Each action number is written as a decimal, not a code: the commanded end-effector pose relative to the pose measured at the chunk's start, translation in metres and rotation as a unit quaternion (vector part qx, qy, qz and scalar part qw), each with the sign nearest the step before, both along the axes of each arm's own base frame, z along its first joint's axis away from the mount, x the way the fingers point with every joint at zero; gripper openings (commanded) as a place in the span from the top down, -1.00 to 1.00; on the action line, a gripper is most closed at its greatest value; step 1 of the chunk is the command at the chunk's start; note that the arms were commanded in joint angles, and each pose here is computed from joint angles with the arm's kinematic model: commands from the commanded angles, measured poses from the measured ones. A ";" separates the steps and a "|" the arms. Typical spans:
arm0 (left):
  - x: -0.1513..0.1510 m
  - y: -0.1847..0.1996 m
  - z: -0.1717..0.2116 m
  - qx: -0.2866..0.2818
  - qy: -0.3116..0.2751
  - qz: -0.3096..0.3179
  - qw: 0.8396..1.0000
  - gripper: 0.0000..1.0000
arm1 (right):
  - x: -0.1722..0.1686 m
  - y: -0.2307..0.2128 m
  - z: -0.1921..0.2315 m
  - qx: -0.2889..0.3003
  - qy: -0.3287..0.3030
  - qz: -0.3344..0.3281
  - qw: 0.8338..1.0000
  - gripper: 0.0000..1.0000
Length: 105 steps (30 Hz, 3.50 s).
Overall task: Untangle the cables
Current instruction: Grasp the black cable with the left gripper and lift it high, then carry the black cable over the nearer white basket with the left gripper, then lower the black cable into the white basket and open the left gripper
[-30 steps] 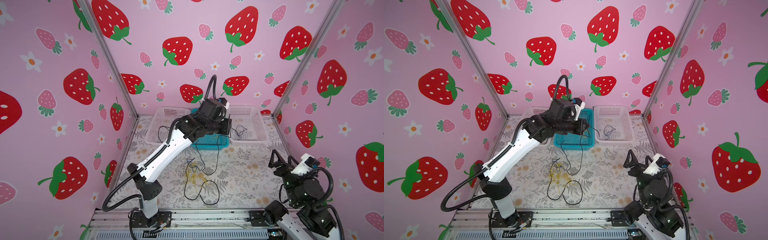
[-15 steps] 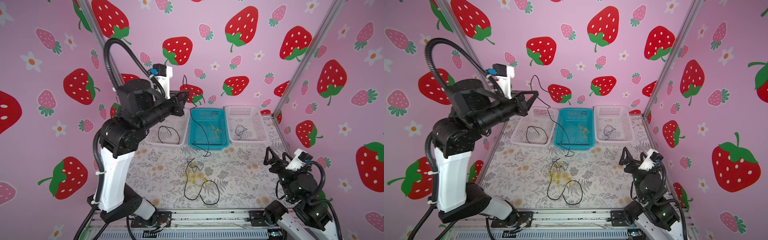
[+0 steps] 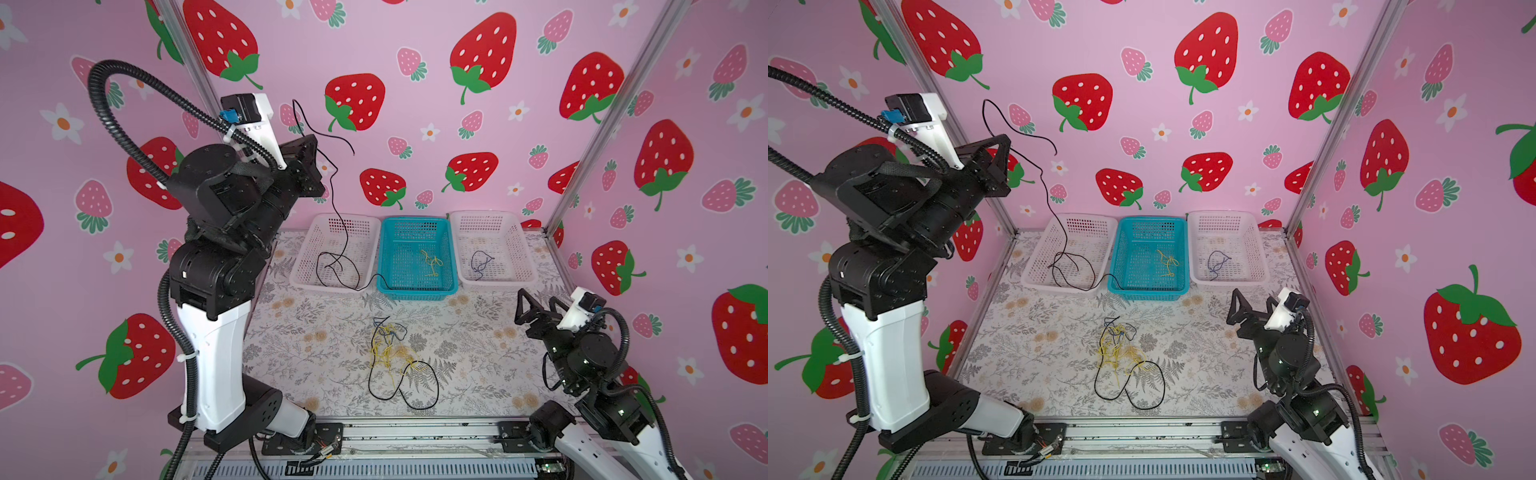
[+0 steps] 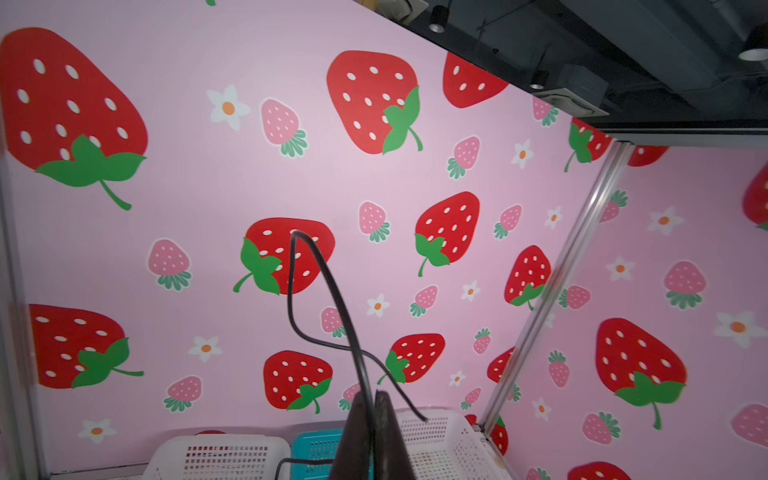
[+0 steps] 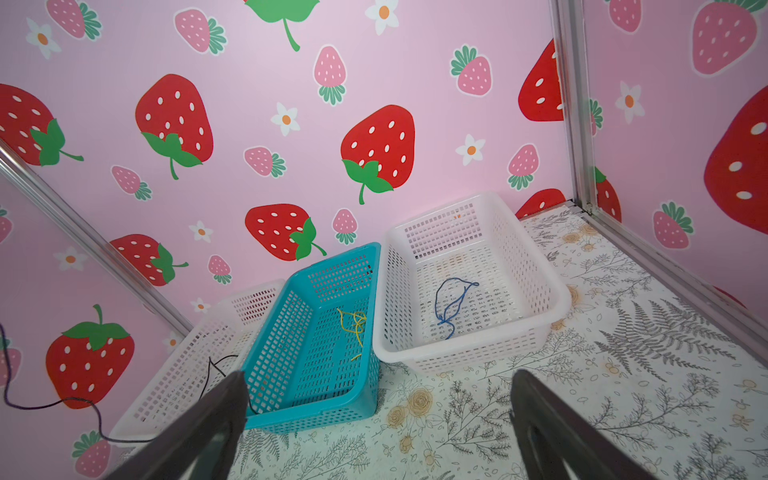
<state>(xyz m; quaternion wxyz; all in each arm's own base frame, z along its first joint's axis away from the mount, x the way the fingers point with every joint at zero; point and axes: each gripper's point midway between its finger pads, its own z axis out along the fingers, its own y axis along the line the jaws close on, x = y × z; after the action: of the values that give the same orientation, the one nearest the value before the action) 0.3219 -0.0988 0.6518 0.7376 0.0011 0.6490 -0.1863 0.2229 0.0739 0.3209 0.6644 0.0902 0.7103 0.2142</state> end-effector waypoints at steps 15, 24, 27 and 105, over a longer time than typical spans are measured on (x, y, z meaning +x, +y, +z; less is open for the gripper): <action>0.124 0.105 -0.076 -0.018 0.077 0.141 0.987 1.00 | 0.006 0.021 0.005 0.008 0.002 0.041 0.999 -0.99; 0.194 0.104 -0.170 -0.007 0.189 0.112 0.976 1.00 | 0.013 0.032 -0.007 0.003 0.019 0.054 0.998 -0.98; 0.208 0.104 -0.207 0.003 0.228 0.115 0.967 1.00 | 0.015 0.037 -0.012 0.006 0.022 0.063 0.998 -0.97; 0.135 0.038 -0.548 0.100 0.680 0.133 0.714 0.40 | 0.003 0.071 -0.045 -0.015 0.047 0.165 0.985 -0.97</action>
<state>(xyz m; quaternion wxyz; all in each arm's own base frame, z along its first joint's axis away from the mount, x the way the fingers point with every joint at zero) 0.4540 -0.0658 0.0958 0.1066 -0.1349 0.9848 0.0239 0.2265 0.1476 0.2748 0.5793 -0.0302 0.7544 0.3071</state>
